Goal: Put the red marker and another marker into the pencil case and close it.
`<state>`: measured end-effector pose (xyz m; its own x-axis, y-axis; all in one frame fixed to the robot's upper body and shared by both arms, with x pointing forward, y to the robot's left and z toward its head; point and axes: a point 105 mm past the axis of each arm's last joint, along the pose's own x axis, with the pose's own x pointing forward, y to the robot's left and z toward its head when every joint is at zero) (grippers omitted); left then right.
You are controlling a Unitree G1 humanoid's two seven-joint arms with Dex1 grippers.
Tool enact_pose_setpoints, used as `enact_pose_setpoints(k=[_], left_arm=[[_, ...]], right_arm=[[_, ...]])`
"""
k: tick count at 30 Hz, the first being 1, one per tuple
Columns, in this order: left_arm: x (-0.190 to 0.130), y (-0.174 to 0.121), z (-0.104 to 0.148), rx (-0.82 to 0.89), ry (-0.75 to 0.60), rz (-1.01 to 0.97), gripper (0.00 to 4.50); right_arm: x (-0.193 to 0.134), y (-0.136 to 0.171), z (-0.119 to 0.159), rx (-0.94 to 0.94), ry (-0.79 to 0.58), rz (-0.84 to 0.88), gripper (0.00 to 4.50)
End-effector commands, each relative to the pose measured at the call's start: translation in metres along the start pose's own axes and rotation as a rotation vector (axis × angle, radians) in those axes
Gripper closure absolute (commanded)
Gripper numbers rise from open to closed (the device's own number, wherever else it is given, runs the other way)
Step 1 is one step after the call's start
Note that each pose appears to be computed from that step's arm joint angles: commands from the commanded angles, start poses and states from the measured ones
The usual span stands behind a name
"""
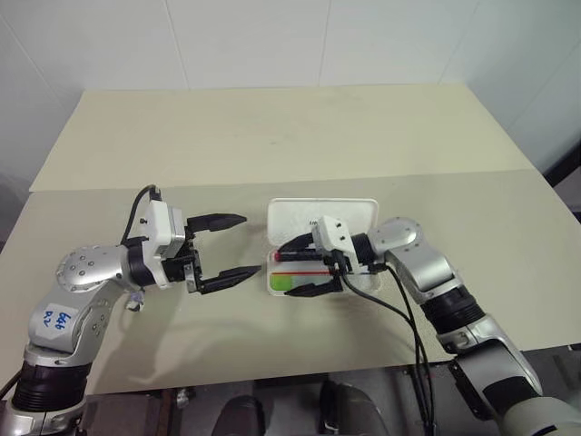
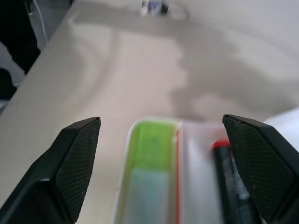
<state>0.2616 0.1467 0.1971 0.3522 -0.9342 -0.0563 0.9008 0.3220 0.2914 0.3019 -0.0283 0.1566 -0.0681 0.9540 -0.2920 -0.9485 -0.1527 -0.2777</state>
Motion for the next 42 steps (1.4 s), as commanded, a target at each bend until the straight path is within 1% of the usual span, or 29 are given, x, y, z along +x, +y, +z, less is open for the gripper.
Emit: enact_pose_setpoints(k=[1,4,7,9,11,14,15,18,21,24,27,32,36,42], left_arm=[[-0.010,-0.002,0.011,0.052,0.008,0.009,0.00],[-0.020,-0.002,0.009,0.049,0.021,0.064,0.00],[-0.039,0.001,0.003,0.048,0.028,0.208,0.00],[-0.054,0.004,-0.003,0.055,0.028,0.352,0.00],[-0.070,0.001,-0.010,0.055,0.036,0.483,0.00],[-0.088,-0.007,-0.019,0.029,0.048,0.641,0.00],[-0.095,-0.009,-0.023,0.024,0.056,0.722,0.00],[-0.112,-0.014,-0.033,0.044,0.098,0.893,0.00],[-0.128,-0.027,-0.051,0.059,0.192,1.034,0.00],[-0.143,-0.042,-0.068,0.036,0.239,1.190,0.00],[-0.149,-0.050,-0.077,0.028,0.268,1.258,0.00],[-0.154,-0.056,-0.094,-0.025,0.280,1.335,0.00],[-0.157,-0.052,-0.104,-0.060,0.274,1.386,0.00],[-0.152,-0.042,-0.117,-0.102,0.266,1.373,0.00]], right_arm=[[-0.017,0.005,0.036,-0.068,-0.088,0.021,0.03],[-0.035,0.013,0.052,-0.036,-0.157,0.028,0.03],[-0.061,0.016,0.069,-0.003,-0.220,-0.014,0.03],[-0.081,0.009,0.076,-0.009,-0.241,-0.091,0.03],[-0.102,0.000,0.076,-0.035,-0.243,-0.172,0.03],[-0.122,-0.005,0.063,-0.066,-0.184,-0.213,0.03],[-0.129,-0.006,0.056,-0.068,-0.160,-0.219,0.03],[-0.140,-0.008,0.041,-0.060,-0.125,-0.224,0.03],[-0.148,-0.013,0.027,-0.065,-0.103,-0.232,0.03],[-0.160,-0.019,0.007,-0.027,-0.078,-0.252,0.03],[-0.164,-0.021,0.000,-0.020,-0.064,-0.257,0.03],[-0.160,-0.018,0.002,0.018,-0.107,-0.214,0.03],[-0.156,-0.015,0.006,0.017,-0.115,-0.172,0.03],[-0.151,-0.010,0.016,-0.018,-0.132,-0.121,0.03]])
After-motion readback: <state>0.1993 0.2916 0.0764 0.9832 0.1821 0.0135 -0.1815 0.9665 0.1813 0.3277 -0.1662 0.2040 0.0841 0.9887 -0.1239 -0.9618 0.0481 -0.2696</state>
